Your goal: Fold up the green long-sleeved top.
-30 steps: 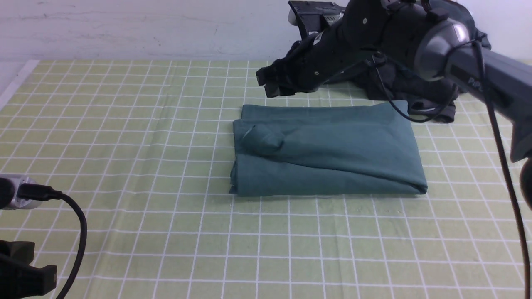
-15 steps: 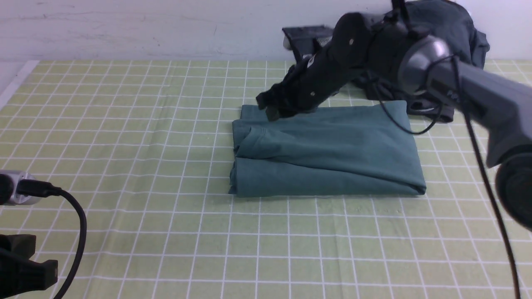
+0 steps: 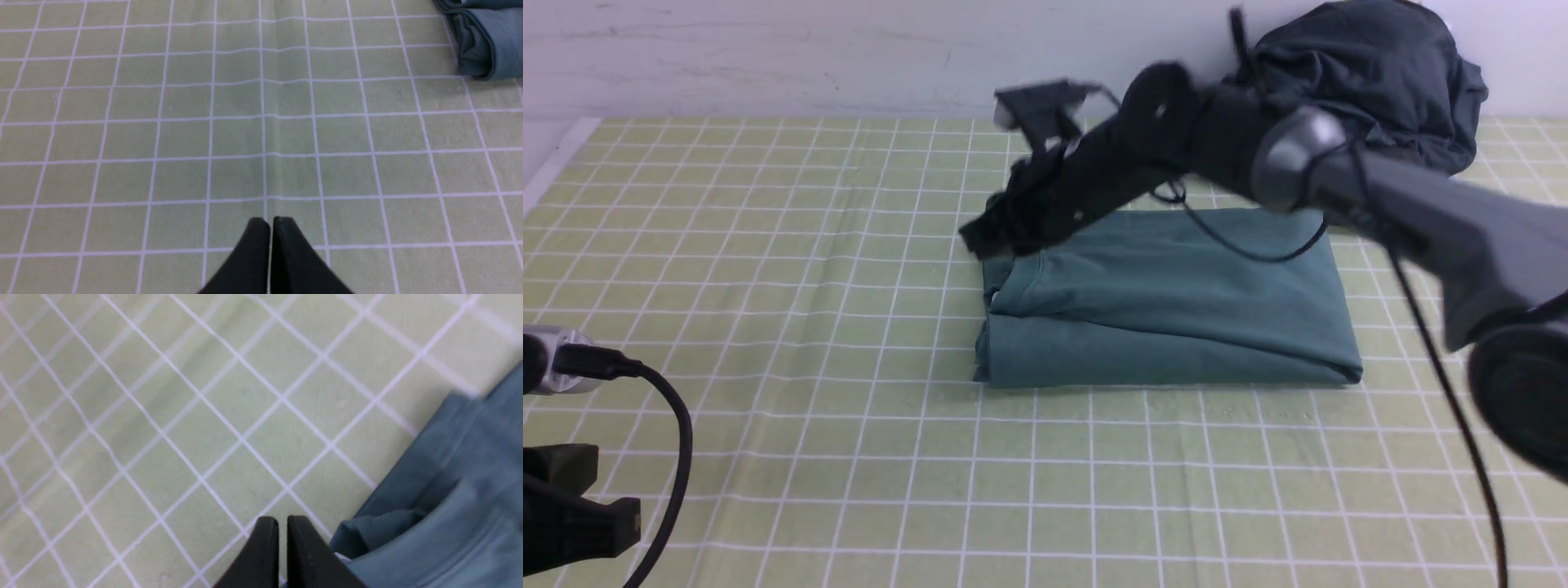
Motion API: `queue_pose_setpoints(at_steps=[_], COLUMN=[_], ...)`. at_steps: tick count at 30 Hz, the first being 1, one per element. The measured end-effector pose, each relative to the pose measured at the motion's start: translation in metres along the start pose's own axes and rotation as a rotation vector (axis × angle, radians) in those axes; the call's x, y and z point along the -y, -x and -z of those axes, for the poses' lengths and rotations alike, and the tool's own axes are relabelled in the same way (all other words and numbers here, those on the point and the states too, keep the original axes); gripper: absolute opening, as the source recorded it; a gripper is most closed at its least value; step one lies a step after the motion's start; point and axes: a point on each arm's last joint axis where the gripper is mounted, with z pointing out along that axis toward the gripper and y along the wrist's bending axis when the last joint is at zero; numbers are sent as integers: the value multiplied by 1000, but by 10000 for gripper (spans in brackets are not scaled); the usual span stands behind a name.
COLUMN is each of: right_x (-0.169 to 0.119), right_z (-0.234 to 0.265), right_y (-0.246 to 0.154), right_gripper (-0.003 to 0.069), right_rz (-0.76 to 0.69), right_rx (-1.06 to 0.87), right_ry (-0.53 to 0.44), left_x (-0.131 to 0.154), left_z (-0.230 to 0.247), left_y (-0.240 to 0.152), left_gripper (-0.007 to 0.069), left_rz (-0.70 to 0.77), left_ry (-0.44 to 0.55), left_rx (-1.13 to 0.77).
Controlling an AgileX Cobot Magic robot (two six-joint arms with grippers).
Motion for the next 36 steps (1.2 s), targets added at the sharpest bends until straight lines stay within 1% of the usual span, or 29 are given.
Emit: queue_pose_setpoints(at_steps=[2,3,4,7,9,10,11,12,13,15,16,17,18,19,21,25,26,27,28,29,30,31,32,33,34,36], right_x=[-4,-3,-3,0,2,6,6,9,8,7,4,-3,-7,-16,-29,-46,-44,-49,-52,-56,-63,-64,-71,-72,-78,-86], right_z=[49,62,112,200,251,267,298,300,333,373,379,401,407,417,427,423,417,420,411,413,410,410,409,409,410,409], right_y=[21,24,37,45,45,43,41,40,36,27,25,16,14,4,-9,-41,-46,-52,-72,-75,-95,-98,-122,-124,-143,-171], right_gripper=[24,24,24,24,24,24,24,24,24,24,24,24,24,24,24,24,24,24,24,24,24,24,24,24,24,24], right_rz=[71,91,149,211,228,219,204,197,161,81,78,37,40,34,48,83,77,94,110,118,141,144,173,177,192,196], right_rx=[52,58,96,138,175,188,222,221,270,336,348,390,405,435,500,652,644,702,798,820,924,938,1065,1079,1170,1270], right_ry=[-29,-43,-94,-226,-325,-361,-422,-429,-489,-566,-575,-619,-628,-664,-702,-762,-762,-779,-811,-814,-847,-850,-893,-896,-926,-949], left_x=[0,0,0,0,0,0,0,0,0,0,0,0,0,0,0,0,0,0,0,0,0,0,0,0,0,0], left_z=[0,0,0,0,0,0,0,0,0,0,0,0,0,0,0,0,0,0,0,0,0,0,0,0,0,0], left_y=[0,0,0,0,0,0,0,0,0,0,0,0,0,0,0,0,0,0,0,0,0,0,0,0,0,0], left_gripper=[-3,-3,-3,-3,-3,-3,-3,-3,-3,-3,-3,-3,-3,-3,-3,-3,-3,-3,-3,-3,-3,-3,-3,-3,-3,-3], left_rz=[0,0,0,0,0,0,0,0,0,0,0,0,0,0,0,-1,-1,-1,-1,-1,-1,-1,-1,-1,-1,-1], left_ry=[0,0,0,0,0,0,0,0,0,0,0,0,0,0,0,0,0,0,0,0,0,0,0,0,0,0], left_rx=[0,0,0,0,0,1,1,1,1,1,1,1,1,1,1,1,1,1,1,1,1,1,1,1,1,1])
